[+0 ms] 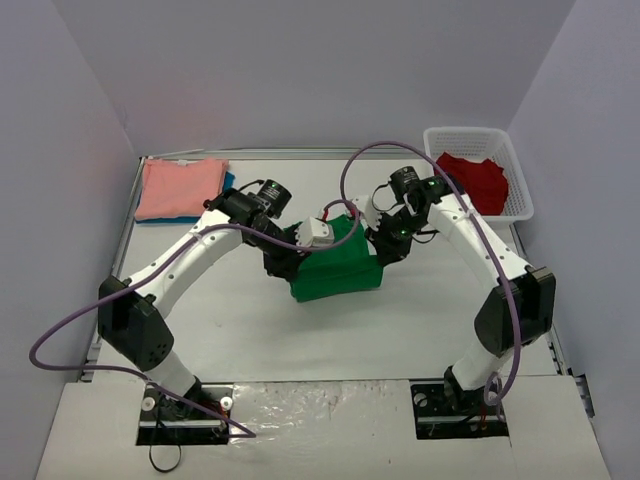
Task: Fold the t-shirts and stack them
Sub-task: Fold the long partially folded tshirt into a neat square
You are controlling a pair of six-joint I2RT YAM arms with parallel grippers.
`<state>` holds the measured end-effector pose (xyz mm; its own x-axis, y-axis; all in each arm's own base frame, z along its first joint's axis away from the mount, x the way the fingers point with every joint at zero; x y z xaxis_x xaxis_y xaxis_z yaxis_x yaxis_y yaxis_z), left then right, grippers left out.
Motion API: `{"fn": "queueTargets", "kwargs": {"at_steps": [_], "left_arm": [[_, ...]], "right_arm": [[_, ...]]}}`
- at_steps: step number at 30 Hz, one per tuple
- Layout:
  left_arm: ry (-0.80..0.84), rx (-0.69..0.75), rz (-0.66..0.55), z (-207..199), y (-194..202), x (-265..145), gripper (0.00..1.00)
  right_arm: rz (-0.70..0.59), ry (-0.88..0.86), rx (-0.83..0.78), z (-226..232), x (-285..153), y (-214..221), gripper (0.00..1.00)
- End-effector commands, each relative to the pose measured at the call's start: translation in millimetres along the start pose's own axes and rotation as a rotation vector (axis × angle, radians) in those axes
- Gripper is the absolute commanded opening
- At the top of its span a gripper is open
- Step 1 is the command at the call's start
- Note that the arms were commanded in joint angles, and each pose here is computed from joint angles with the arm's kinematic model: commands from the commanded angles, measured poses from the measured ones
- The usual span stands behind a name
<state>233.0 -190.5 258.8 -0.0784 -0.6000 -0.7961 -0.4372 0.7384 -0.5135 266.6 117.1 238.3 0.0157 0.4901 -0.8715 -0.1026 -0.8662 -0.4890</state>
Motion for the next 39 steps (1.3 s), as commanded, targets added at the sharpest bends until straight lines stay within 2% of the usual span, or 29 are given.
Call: {"fn": "queueTargets", "kwargs": {"at_steps": [1,21,30,39], "left_arm": [[-0.053,-0.03,-0.007,1.5,-3.3,-17.8,0.02],[-0.284,-0.12,-0.122,64.4,-24.5,-35.5,0.02],[-0.347,-0.164,-0.16,95.7,-31.2,-34.2,0.02],[-0.355,-0.21,-0.149,129.4,-34.8,-28.6,0.02]], "right_arm": [[0.046,0.016,-0.006,-16.9,-3.7,2.5,0.0],[0.002,0.106,-0.02,-94.5,7.7,-23.8,0.0],[-0.021,0.164,-0.008,-128.1,6.6,-26.1,0.0],[-0.024,0.161,-0.002,-158.5,27.7,-22.2,0.0]]}}
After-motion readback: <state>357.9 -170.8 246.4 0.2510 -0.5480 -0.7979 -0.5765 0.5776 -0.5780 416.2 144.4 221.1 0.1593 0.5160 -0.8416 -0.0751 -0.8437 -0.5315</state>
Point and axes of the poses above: each gripper's point midway between its finger pads, its own x axis out along the fingers, its own z axis along the line the jaws close on, y = z × x, the point moved 9 cm from there along -x, back along the fingers, and after that the axes turned 14 degrees about -x, right-handed, at the moved point
